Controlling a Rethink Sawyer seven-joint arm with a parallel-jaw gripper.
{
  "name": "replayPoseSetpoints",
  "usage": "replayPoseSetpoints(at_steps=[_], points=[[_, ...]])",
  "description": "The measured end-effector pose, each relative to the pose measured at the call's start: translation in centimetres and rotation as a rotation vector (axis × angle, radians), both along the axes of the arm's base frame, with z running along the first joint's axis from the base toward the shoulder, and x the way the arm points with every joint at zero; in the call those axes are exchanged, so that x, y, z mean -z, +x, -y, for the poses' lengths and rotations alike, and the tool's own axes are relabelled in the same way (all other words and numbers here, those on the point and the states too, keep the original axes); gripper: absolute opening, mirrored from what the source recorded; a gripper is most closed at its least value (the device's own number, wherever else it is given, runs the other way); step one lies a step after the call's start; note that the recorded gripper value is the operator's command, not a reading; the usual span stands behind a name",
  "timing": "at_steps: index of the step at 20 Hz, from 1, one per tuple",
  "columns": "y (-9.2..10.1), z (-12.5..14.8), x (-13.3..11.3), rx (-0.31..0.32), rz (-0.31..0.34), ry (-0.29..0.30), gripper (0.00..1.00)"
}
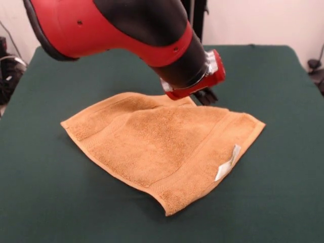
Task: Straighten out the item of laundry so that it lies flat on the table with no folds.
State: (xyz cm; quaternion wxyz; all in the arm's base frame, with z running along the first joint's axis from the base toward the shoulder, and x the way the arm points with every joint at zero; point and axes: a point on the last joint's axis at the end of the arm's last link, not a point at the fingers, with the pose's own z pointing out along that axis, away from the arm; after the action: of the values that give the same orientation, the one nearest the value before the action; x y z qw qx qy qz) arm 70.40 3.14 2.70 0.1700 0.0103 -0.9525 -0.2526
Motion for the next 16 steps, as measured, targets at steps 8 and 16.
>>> replayPoseSetpoints(at_steps=[8,16], points=[[-4.6,0.3,-1.9,-0.027,-0.037,-0.047,0.00],[-6.2,2.4,-4.2,-0.013,-0.025,-0.106,0.00]])
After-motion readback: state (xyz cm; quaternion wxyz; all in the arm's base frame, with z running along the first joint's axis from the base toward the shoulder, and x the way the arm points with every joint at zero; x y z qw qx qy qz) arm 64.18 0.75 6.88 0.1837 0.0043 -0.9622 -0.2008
